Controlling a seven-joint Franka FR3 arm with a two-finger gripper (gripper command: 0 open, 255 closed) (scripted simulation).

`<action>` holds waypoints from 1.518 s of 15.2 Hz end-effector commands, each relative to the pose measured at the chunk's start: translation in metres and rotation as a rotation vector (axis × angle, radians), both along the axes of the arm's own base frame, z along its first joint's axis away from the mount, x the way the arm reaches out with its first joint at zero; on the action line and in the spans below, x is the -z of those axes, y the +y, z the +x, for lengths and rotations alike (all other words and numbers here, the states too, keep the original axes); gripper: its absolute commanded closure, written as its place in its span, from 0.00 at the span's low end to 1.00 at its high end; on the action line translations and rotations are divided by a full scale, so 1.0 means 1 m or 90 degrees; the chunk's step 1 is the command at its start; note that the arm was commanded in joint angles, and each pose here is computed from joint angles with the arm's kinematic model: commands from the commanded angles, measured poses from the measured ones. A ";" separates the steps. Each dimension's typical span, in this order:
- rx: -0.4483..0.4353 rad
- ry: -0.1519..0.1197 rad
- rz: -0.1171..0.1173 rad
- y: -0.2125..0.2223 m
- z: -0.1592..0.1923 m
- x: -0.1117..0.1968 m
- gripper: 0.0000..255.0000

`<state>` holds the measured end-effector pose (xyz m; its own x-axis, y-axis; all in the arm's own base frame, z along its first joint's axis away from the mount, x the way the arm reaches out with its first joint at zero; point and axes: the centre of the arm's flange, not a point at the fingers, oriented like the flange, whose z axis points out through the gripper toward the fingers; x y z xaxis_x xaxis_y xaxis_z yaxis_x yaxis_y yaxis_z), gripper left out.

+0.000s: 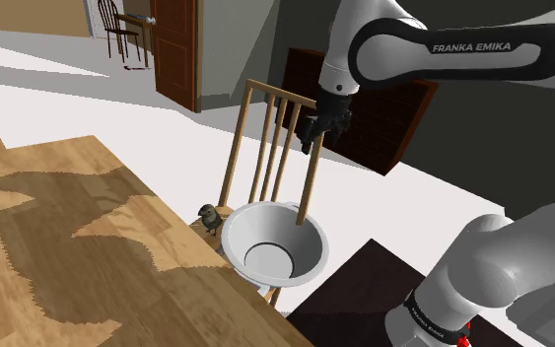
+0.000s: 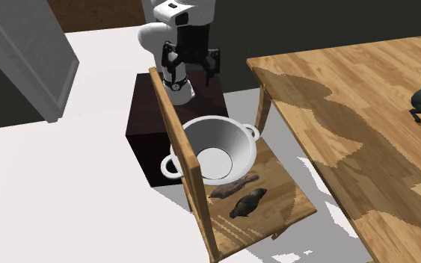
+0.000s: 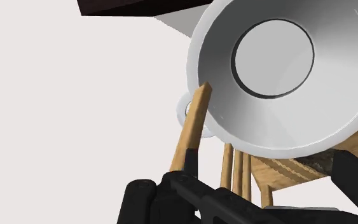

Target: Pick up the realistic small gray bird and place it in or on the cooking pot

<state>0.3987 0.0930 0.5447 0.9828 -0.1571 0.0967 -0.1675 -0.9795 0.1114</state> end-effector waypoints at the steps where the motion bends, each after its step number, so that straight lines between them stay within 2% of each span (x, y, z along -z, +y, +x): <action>1: 0.018 0.007 -0.002 0.017 0.017 0.016 0.00; 23: 0.203 0.085 -0.029 0.158 0.212 0.209 0.00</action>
<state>0.6048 0.2452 0.3433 0.8962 -0.4435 -0.0110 -0.4335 -0.8807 0.1909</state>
